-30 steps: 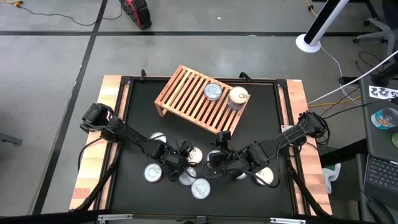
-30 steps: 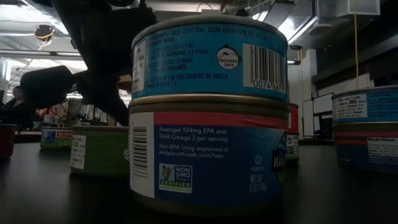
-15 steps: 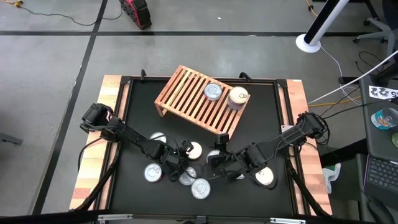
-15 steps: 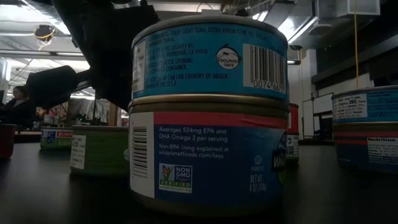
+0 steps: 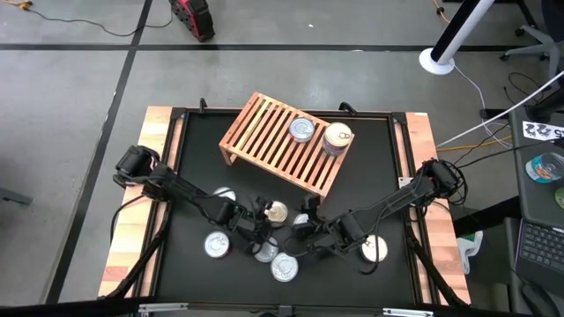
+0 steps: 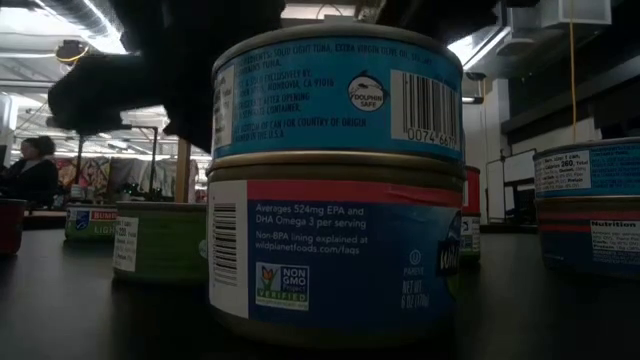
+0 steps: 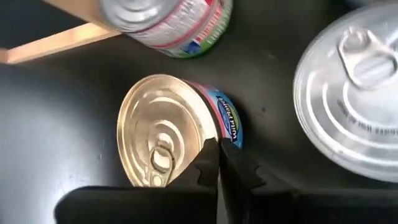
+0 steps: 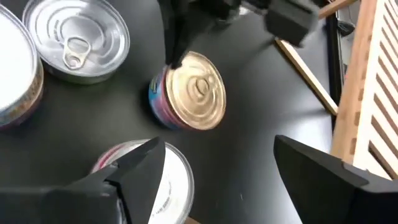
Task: Stack canned seafood by type on shelf
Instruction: Put the blue and pink tuna can can on the shelf
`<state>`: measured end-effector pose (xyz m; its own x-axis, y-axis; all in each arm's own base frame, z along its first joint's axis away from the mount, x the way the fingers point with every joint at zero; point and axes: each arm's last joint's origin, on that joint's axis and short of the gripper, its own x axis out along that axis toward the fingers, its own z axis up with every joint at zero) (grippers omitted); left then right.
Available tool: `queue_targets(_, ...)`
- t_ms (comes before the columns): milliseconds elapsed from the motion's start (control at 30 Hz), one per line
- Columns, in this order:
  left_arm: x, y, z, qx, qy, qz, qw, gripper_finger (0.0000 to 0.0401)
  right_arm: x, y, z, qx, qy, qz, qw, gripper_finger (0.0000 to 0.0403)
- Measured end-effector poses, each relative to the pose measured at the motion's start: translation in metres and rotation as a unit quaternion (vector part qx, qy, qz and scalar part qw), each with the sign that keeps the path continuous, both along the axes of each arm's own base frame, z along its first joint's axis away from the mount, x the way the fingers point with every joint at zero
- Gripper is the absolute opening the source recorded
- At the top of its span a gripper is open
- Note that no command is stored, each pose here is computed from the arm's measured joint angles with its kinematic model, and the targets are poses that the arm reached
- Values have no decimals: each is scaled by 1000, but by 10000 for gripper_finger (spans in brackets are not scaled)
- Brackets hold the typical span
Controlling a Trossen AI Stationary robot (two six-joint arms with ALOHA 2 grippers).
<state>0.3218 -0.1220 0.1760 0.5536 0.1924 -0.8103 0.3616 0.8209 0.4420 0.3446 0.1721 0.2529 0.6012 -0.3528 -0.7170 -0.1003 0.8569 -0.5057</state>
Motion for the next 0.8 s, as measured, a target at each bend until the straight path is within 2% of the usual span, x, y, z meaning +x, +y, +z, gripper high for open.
queue_targets(400, -3, 12, 36, -79, -69, 79, 991, 0, 2, 1, -3, -11, -2, 21, 1000, 298)
queue_targets(600, -7, 20, 58, -113, -104, 94, 984, 0, 5, 3, -1, -29, -12, 52, 998, 298)
queue_targets(800, -11, 22, 77, -145, -142, 84, 976, 0, 9, 3, 3, -75, -23, 75, 994, 298)
